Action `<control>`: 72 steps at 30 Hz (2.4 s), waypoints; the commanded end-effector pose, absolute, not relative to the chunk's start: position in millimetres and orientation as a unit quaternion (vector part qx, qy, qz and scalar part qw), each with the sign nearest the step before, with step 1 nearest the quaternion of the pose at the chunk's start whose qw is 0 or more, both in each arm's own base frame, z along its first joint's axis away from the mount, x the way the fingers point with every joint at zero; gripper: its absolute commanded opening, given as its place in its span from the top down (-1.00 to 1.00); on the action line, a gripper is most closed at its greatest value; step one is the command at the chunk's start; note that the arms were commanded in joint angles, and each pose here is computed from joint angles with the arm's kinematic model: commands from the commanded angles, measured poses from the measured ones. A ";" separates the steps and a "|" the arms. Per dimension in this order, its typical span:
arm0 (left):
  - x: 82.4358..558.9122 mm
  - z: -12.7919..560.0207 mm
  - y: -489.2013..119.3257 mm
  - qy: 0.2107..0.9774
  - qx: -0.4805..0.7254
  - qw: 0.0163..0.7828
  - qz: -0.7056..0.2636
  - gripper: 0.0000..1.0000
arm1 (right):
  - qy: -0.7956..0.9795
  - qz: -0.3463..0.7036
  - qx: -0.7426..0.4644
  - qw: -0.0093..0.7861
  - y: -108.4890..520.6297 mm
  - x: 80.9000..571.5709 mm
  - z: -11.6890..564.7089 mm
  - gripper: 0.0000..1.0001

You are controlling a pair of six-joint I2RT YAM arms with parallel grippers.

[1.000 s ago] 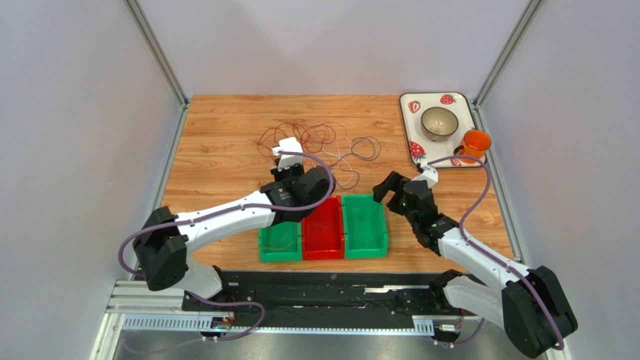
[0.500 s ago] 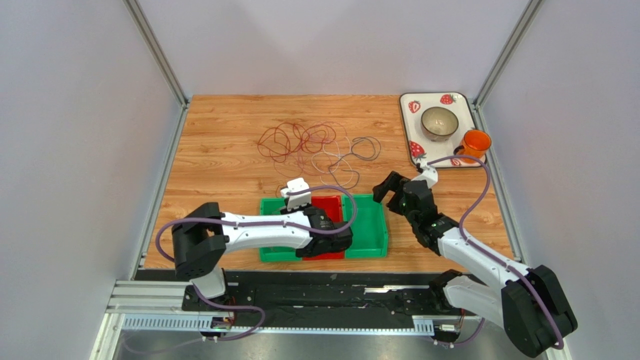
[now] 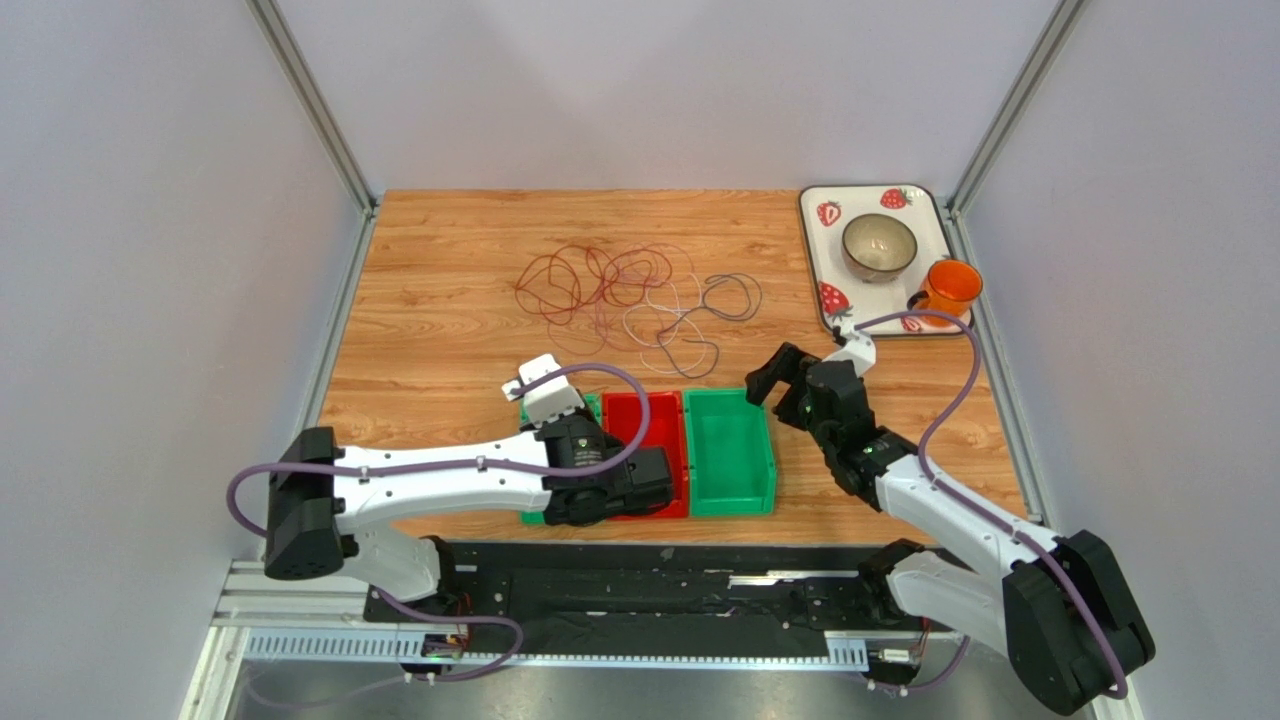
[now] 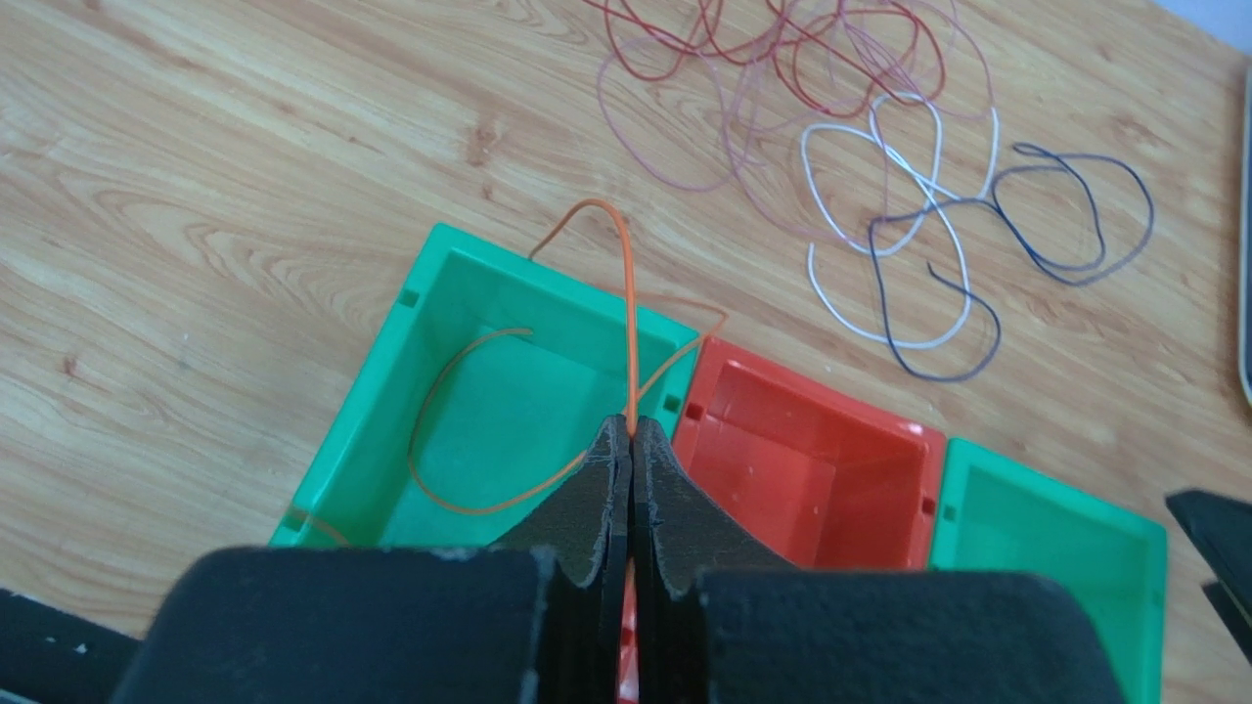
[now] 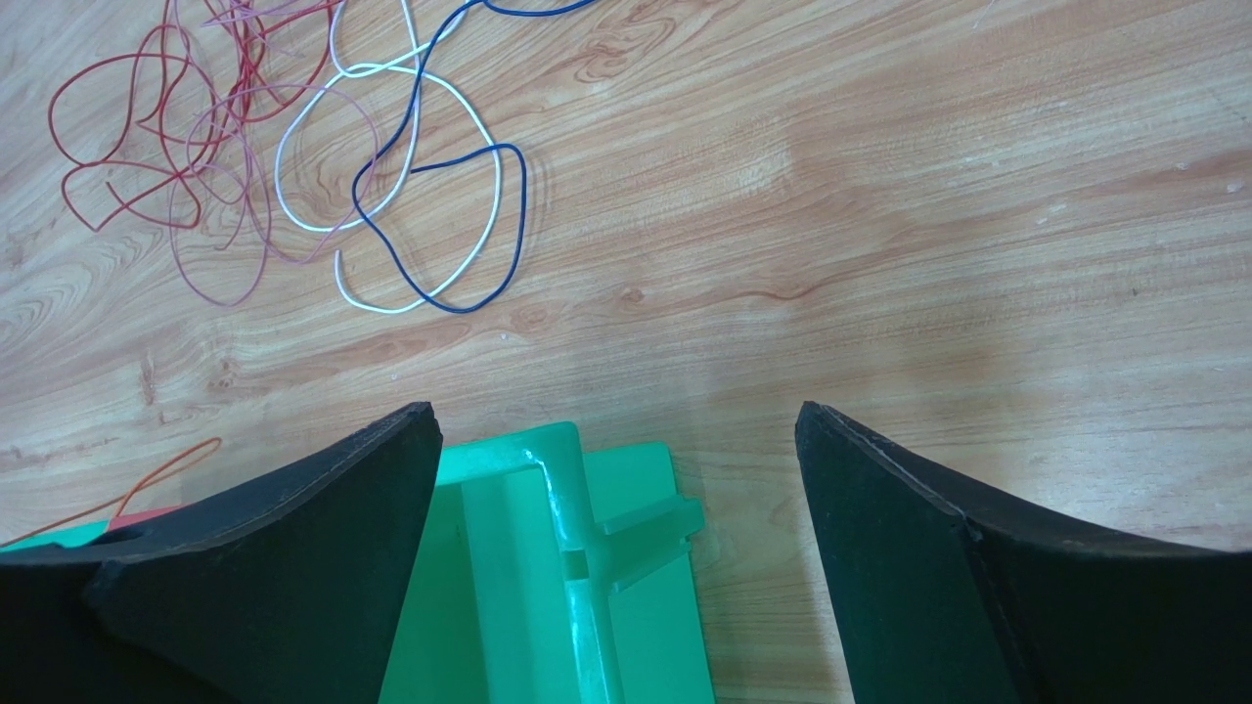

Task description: Untangle the cables

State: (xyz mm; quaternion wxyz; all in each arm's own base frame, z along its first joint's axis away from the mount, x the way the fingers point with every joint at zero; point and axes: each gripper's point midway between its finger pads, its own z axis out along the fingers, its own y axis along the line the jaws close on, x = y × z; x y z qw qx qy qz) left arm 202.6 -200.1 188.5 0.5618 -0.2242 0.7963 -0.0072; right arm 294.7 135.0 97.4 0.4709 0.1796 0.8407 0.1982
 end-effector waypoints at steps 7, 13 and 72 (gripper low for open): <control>174.0 234.4 -163.1 0.813 -0.053 0.574 0.084 1.00 | 0.824 0.213 0.186 0.492 137.9 305.7 120.7 -0.91; 156.6 204.6 -145.9 0.846 -0.089 0.519 0.081 1.00 | 0.823 0.213 0.187 0.492 137.6 305.6 120.9 -0.91; 241.5 221.8 -149.4 0.934 0.015 0.356 -0.021 -0.52 | 0.825 0.213 0.186 0.490 138.3 305.9 120.8 -0.91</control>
